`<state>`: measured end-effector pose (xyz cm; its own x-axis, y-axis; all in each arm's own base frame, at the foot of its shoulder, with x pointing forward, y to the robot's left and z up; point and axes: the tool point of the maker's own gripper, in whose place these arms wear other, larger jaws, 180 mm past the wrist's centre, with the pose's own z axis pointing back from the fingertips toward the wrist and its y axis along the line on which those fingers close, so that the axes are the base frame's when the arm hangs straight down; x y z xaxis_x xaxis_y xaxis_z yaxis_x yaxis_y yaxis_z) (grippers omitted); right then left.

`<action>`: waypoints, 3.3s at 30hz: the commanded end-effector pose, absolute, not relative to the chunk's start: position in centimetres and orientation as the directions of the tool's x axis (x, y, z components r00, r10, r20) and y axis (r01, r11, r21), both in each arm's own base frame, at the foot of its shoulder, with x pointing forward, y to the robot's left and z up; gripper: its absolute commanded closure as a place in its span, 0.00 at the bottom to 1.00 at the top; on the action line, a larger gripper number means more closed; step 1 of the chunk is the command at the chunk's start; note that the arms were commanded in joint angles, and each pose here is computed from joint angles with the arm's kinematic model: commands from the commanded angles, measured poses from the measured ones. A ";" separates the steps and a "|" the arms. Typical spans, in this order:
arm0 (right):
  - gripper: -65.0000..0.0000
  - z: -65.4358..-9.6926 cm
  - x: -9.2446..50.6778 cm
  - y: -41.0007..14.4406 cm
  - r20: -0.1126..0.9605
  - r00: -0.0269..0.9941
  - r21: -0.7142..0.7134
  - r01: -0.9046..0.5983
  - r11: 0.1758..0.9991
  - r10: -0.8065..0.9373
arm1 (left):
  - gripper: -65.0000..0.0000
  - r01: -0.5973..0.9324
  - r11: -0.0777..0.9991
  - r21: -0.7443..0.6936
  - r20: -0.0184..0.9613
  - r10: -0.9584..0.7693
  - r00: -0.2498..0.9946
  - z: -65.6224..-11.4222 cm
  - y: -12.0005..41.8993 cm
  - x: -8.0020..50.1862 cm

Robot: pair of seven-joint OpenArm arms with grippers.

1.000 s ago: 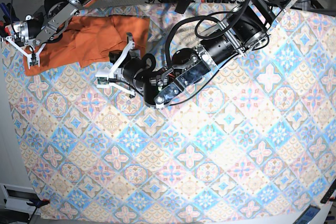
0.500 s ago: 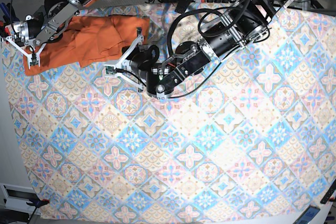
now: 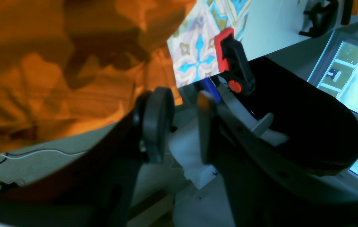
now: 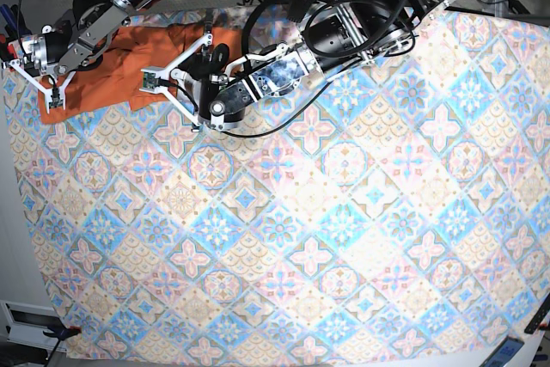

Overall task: Fold the T-shirt properly
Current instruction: 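Lay the held end onto the strip beside the right gripper, then release the shirt with the left gripper and press along its folded edge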

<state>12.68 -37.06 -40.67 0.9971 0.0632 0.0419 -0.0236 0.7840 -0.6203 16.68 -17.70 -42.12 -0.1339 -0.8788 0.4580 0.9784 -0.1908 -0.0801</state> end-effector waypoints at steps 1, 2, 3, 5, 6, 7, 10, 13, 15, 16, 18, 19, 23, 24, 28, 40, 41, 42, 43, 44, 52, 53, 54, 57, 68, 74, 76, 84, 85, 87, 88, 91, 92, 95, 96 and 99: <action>0.74 -39.7 12.5 -38.0 0.045 0.998 -0.649 -0.008 0.761 0.049 | 0.96 0.976 -0.206 -0.065 0.517 -0.844 -0.143 -40.5 -19.4 16.8; 0.74 -39.7 12.5 -38.0 0.046 0.998 -0.649 -0.006 0.761 0.047 | 0.96 0.976 -0.205 -0.066 0.532 -0.835 -0.140 -40.4 -19.7 16.8; 0.74 -39.7 12.4 -38.1 0.045 0.998 -0.649 -0.005 0.761 0.045 | 0.96 0.976 -0.205 -0.069 0.547 -0.826 -0.135 -40.3 -19.9 16.7; 0.74 -39.7 12.4 -38.1 0.045 0.998 -0.649 -0.005 0.761 0.045 | 0.96 0.976 -0.200 -0.091 0.568 -0.815 -0.114 -40.5 -20.2 16.3; 0.74 -39.7 12.4 -38.1 0.045 0.998 -0.649 -0.005 0.761 0.045 | 0.96 0.976 -0.188 -0.115 0.561 -0.822 -0.092 -41.3 -20.0 16.2; 0.74 -39.7 12.4 -38.1 0.045 0.998 -0.649 -0.004 0.761 0.044 | 0.96 0.975 -0.171 -0.144 0.546 -0.836 -0.066 -42.4 -19.5 16.2; 0.74 -39.5 12.4 -38.1 0.048 0.998 -0.652 -0.002 0.758 0.043 | 0.96 0.970 -0.142 -0.197 0.543 -0.840 -0.012 -44.0 -19.1 15.8; 0.74 -39.5 12.4 -38.1 0.048 0.998 -0.652 -0.002 0.758 0.043 | 0.96 0.956 -0.130 -0.264 0.599 -0.799 0.057 -43.0 -20.2 15.1; 0.74 -39.5 12.4 -38.1 0.049 0.998 -0.652 -0.002 0.758 0.044 | 0.96 0.948 -0.129 -0.293 0.624 -0.776 0.088 -42.2 -20.7 14.9; 0.74 -39.5 12.4 -38.1 0.049 0.998 -0.652 -0.002 0.758 0.044 | 0.96 0.943 -0.127 -0.306 0.635 -0.766 0.103 -41.9 -21.0 14.9; 0.74 -39.5 12.5 -38.1 0.050 0.998 -0.652 -0.001 0.758 0.044 | 0.96 0.943 -0.132 -0.307 0.665 -0.738 0.113 -40.7 -21.6 15.1; 0.74 -39.5 12.6 -38.1 0.052 0.998 -0.652 0.000 0.758 0.044 | 0.96 0.947 -0.129 -0.295 0.697 -0.707 0.121 -39.5 -22.1 15.6; 0.74 -39.5 12.6 -38.1 0.052 0.998 -0.652 0.000 0.758 0.044 | 0.96 0.965 -0.131 -0.226 0.807 -0.580 0.110 -34.6 -23.3 16.9; 0.74 -39.5 12.5 -38.1 0.050 0.998 -0.652 -0.001 0.758 0.044 | 0.95 0.970 -0.134 -0.205 0.823 -0.560 0.097 -33.7 -23.2 17.1; 0.74 -39.5 12.5 -38.1 0.050 0.998 -0.652 -0.001 0.758 0.044 | 0.81 0.977 -0.146 -0.153 0.852 -0.520 0.056 -31.7 -23.0 17.2; 0.74 -39.5 12.6 -38.1 0.053 0.998 -0.652 0.001 0.758 0.044 | 0.75 0.982 -0.020 -0.187 0.704 -0.701 0.119 -36.5 -16.6 19.4; 0.74 -39.5 12.6 -38.1 0.053 0.998 -0.652 0.001 0.758 0.044 | 0.75 0.978 0.035 -0.206 0.699 -0.695 0.172 -36.7 -15.7 20.3; 0.74 -39.5 12.6 -38.1 0.053 0.998 -0.652 0.001 0.758 0.044 | 0.75 0.973 0.079 -0.218 0.688 -0.694 0.211 -37.0 -14.8 21.1; 0.74 -39.5 12.6 -38.1 0.053 0.998 -0.652 0.001 0.758 0.044 | 0.74 0.966 0.118 -0.230 0.672 -0.699 0.245 -37.3 -13.9 21.7; 0.74 -39.5 12.6 -38.1 0.053 0.998 -0.652 0.001 0.758 0.044 | 0.71 0.959 0.152 -0.238 0.651 -0.707 0.274 -37.6 -13.0 22.2; 0.74 -39.5 12.7 -38.1 0.053 0.997 -0.651 -0.002 0.759 0.048 | 0.21 0.956 0.229 -0.181 0.623 -0.726 0.292 -36.0 -8.8 23.1; 0.74 -39.5 12.8 -38.1 0.055 0.997 -0.651 -0.001 0.759 0.048 | 0.18 0.958 0.218 -0.187 0.637 -0.715 0.287 -35.6 -8.7 22.8; 0.74 -39.5 12.8 -38.1 0.055 0.997 -0.651 -0.001 0.759 0.048 | 0.15 0.959 0.204 -0.197 0.651 -0.705 0.283 -35.2 -8.6 22.5; 0.74 -39.5 12.7 -38.1 0.054 0.997 -0.651 0.000 0.759 0.046 | 0.16 0.937 0.182 -0.297 0.675 -0.655 0.341 -34.7 -7.5 21.2; 0.74 -39.6 12.7 -38.0 0.052 0.997 -0.650 -0.003 0.760 0.049 | 0.31 0.829 0.222 -0.513 0.627 -0.562 0.539 -36.0 -4.1 20.3; 0.74 -39.6 12.6 -38.0 0.049 0.998 -0.650 -0.005 0.760 0.049 | 0.31 0.791 0.190 -0.581 0.550 -0.625 0.554 -38.6 -4.9 17.7; 0.74 -39.6 12.6 -38.0 0.049 0.998 -0.650 -0.005 0.760 0.049 | 0.31 0.779 0.199 -0.595 0.534 -0.626 0.568 -39.1 -4.7 17.5; 0.74 -39.6 12.6 -38.1 0.049 0.998 -0.650 -0.004 0.760 0.048 | 0.31 0.719 0.231 -0.656 0.474 -0.615 0.630 -41.3 -4.8 16.7; 0.74 -39.6 12.6 -38.1 0.049 0.998 -0.650 -0.004 0.760 0.048 | 0.31 0.706 0.234 -0.669 0.459 -0.617 0.639 -41.8 -4.9 16.4; 0.74 -39.6 12.6 -38.0 0.049 0.998 -0.650 -0.005 0.760 0.049 | 0.31 0.680 0.244 -0.691 0.438 -0.607 0.663 -42.5 -5.4 16.1; 0.74 -39.6 12.6 -38.0 0.049 0.998 -0.650 -0.005 0.760 0.049 | 0.31 0.669 0.255 -0.698 0.424 -0.606 0.673 -43.0 -5.2 16.0; 0.74 -39.6 12.6 -38.0 0.049 0.998 -0.650 -0.005 0.760 0.049 | 0.31 0.678 0.271 -0.683 0.422 -0.612 0.669 -43.4 -5.0 16.4; 0.74 -39.6 12.6 -38.0 0.049 0.998 -0.650 -0.005 0.760 0.049 | 0.31 0.686 0.272 -0.675 0.430 -0.610 0.665 -43.4 -5.2 16.7; 0.74 -39.6 12.6 -38.0 0.049 0.998 -0.650 -0.005 0.760 0.049 | 0.31 0.716 0.278 -0.641 0.442 -0.629 0.639 -43.7 -5.7 17.2; 0.74 -39.6 12.6 -38.1 0.048 0.998 -0.651 -0.006 0.759 0.049 | 0.31 0.723 0.280 -0.631 0.442 -0.636 0.632 -43.8 -5.8 17.3; 0.74 -39.6 12.6 -38.1 0.048 0.998 -0.651 -0.006 0.759 0.049 | 0.31 0.744 0.270 -0.611 0.456 -0.647 0.611 -43.7 -6.9 17.4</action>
